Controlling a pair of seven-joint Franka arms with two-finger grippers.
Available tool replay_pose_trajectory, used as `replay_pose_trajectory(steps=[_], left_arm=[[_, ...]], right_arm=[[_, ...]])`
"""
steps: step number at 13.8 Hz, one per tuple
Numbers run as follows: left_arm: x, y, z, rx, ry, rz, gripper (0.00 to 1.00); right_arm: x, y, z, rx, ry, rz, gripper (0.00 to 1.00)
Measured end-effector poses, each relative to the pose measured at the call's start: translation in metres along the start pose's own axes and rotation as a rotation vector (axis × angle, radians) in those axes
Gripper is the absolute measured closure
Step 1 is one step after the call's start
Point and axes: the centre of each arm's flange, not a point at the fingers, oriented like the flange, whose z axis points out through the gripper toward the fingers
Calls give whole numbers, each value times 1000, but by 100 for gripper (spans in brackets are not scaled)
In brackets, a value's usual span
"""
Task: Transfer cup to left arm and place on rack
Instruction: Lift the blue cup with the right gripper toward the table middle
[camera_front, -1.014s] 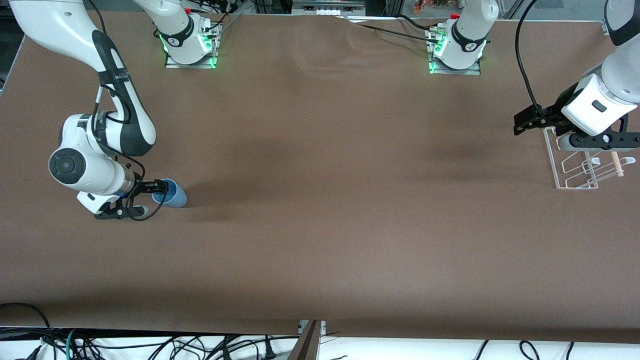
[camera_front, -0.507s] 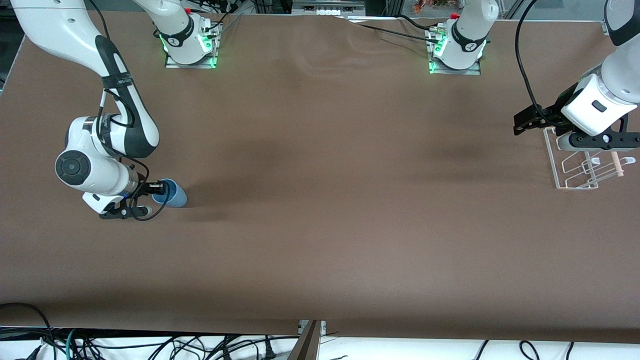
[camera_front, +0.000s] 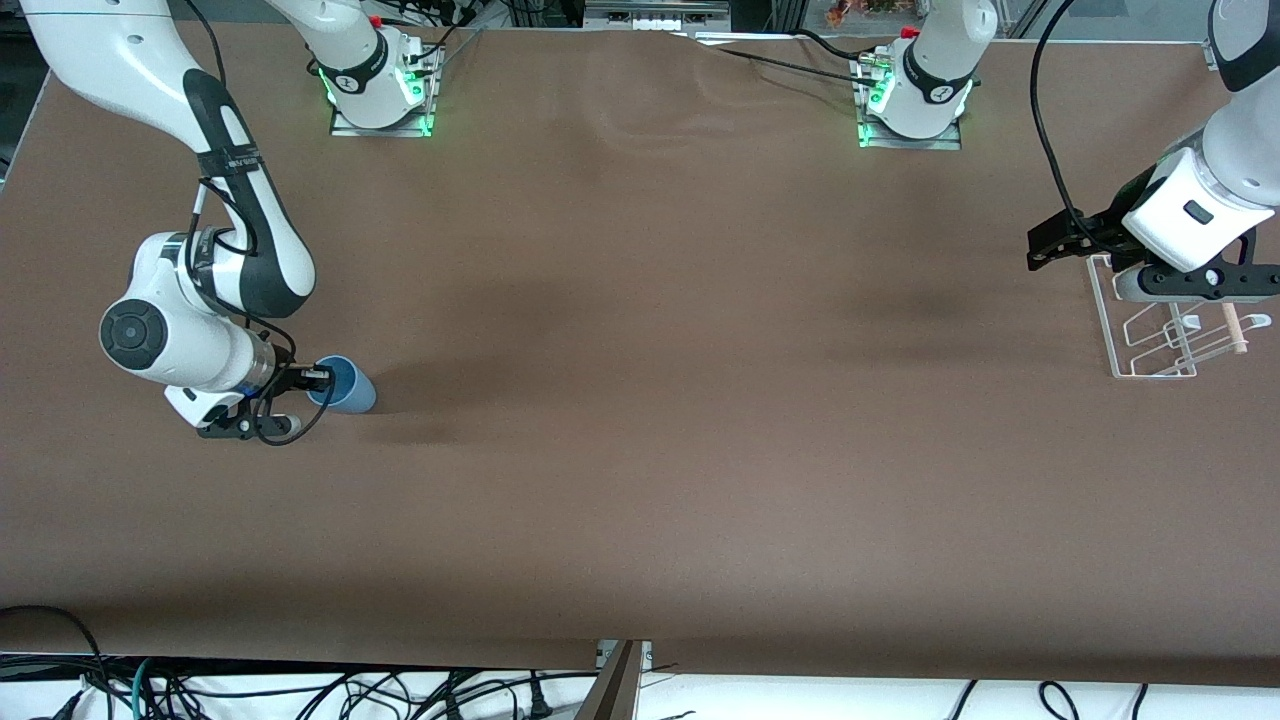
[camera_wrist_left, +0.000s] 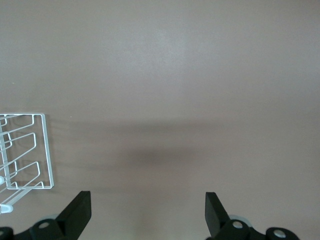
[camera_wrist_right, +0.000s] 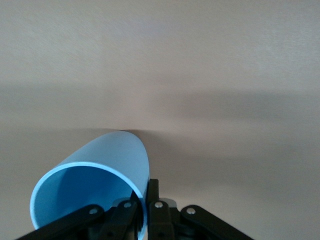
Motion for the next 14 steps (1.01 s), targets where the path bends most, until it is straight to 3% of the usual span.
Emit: replay_pose_trajectory(steps=[3, 8, 12, 14], left_arm=[[0, 0, 0, 0, 0, 0, 0], [0, 0, 0, 0, 0, 1, 0], [0, 0, 0, 0, 0, 1, 0], [0, 0, 0, 0, 0, 1, 0]], right_arm=[[10, -23, -21, 85, 23, 20, 95], [21, -73, -71, 316, -21, 61, 95], [23, -138, -87, 405, -39, 110, 95], [26, -168, -90, 478, -61, 166, 95]])
